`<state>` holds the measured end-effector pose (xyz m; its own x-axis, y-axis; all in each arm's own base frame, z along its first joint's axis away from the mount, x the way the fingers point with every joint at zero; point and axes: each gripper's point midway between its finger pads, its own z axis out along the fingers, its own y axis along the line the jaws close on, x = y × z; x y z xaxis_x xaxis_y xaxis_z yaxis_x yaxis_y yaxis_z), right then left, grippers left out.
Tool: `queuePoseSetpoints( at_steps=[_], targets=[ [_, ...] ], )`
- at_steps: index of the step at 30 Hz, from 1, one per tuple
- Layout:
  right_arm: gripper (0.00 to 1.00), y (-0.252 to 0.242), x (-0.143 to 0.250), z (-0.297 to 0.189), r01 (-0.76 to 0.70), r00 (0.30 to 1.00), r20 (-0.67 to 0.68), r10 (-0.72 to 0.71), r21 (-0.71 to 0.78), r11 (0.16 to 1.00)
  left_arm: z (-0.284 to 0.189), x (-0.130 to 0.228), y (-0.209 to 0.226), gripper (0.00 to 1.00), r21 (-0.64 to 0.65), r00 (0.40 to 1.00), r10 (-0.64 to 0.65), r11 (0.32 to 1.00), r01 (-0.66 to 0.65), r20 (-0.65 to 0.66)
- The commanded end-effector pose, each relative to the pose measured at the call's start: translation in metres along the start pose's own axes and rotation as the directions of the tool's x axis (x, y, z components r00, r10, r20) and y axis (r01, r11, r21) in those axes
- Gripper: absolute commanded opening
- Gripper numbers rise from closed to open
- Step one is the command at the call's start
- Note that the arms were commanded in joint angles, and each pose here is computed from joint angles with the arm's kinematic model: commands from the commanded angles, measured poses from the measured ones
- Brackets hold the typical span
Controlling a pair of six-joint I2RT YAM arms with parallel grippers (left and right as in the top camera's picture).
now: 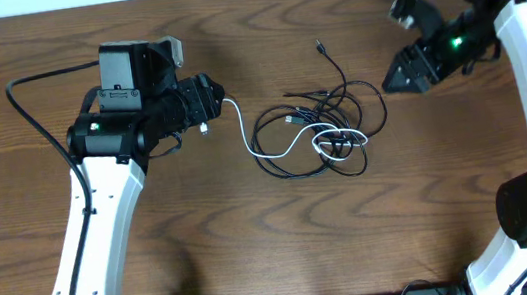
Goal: Untangle cables
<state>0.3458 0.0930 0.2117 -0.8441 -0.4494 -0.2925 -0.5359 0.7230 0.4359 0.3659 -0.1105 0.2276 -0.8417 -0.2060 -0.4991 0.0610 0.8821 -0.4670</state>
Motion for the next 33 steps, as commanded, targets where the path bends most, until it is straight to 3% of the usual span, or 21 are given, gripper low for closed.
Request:
queuePoseSetpoints(
  at_steps=[1, 6, 15, 33],
  targets=[
    [0.65, -0.005, 0.023, 0.042, 0.038, 0.996, -0.08, -0.046, -0.1, 0.994, -0.002, -0.004, -0.002, 0.62, 0.002, 1.0, 0.018, 1.0, -0.018, 0.011],
    [0.65, -0.016, 0.048, 0.08, 0.02, 0.994, -0.107, -0.036, -0.15, 0.988, -0.002, -0.005, -0.003, 0.62, 0.005, 1.0, 0.021, 1.0, -0.021, 0.018],
    [0.63, -0.005, 0.055, 0.114, 0.166, 0.986, 0.031, -0.164, -0.29, 0.942, -0.002, -0.009, -0.004, 0.62, 0.01, 0.999, 0.027, 1.0, -0.027, 0.033],
    [0.59, -0.017, 0.031, 0.145, 0.334, 0.936, 0.185, -0.299, -0.206, 0.92, -0.002, -0.009, -0.004, 0.62, 0.009, 0.999, 0.027, 1.0, -0.027, 0.033]
  ],
)
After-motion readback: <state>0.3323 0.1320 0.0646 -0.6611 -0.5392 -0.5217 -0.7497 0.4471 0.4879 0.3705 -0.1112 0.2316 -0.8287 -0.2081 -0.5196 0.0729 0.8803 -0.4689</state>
